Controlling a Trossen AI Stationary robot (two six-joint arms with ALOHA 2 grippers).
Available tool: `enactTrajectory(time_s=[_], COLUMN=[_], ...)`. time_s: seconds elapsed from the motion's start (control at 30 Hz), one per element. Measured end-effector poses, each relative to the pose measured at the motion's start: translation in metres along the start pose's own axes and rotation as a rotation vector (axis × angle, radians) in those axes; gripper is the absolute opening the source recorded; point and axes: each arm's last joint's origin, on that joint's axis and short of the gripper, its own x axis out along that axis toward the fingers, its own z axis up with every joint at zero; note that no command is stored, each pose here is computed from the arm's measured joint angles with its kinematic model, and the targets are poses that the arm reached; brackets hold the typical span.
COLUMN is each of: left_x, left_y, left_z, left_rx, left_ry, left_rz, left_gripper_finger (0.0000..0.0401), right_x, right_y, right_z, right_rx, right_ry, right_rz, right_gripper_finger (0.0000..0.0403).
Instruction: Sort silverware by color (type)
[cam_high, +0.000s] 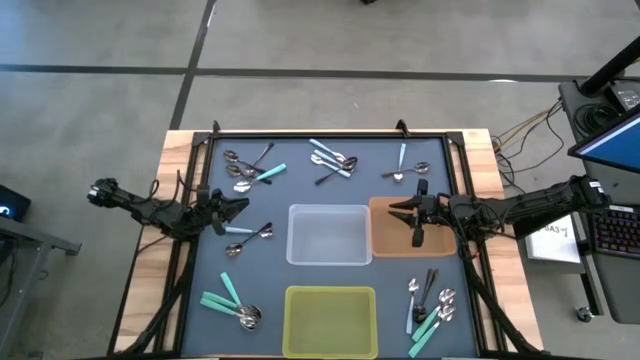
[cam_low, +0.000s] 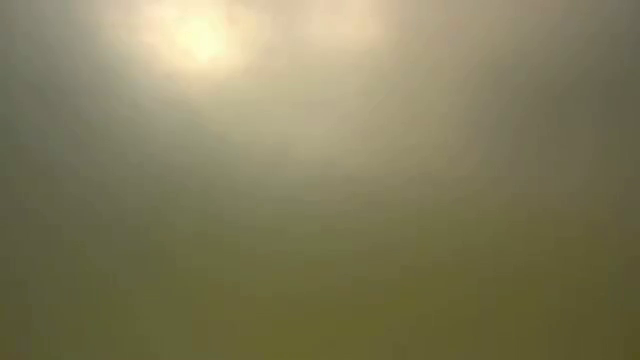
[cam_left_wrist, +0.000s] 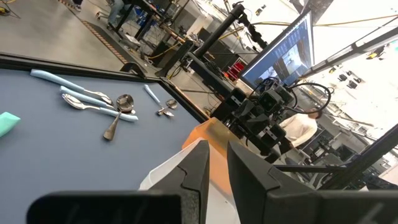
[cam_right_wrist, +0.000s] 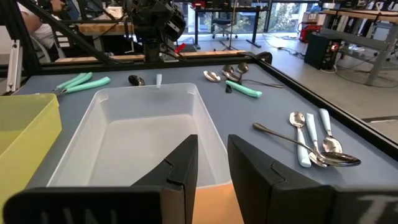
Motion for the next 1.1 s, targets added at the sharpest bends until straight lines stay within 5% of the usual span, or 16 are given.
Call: enactTrajectory(time_s=[0.87,1.0,1.1], left_x=[0.0,0.0,0.0], left_y=[0.0,0.0,0.0001], left_z=[0.0,0.0,0.0], left_rx=[0.0,0.0,0.0], left_ry=[0.0,0.0,0.0], left_rz=[0.0,0.0,0.001], left_gripper_finger=[0.004,0.004,0.004], right_x=[0.0,-0.0001,-0.0005], right_y=[0.0,-0.0023,-0.003], right_z=[-0.0001,0.0011,0.0055], right_rx=[0.0,-0.037,0.055], right_ry=[0.0,-0.012,-0.06], right_rz=[0.0,-0.081,-0.102], right_gripper_finger=[0.0079,0.0079,0.0079])
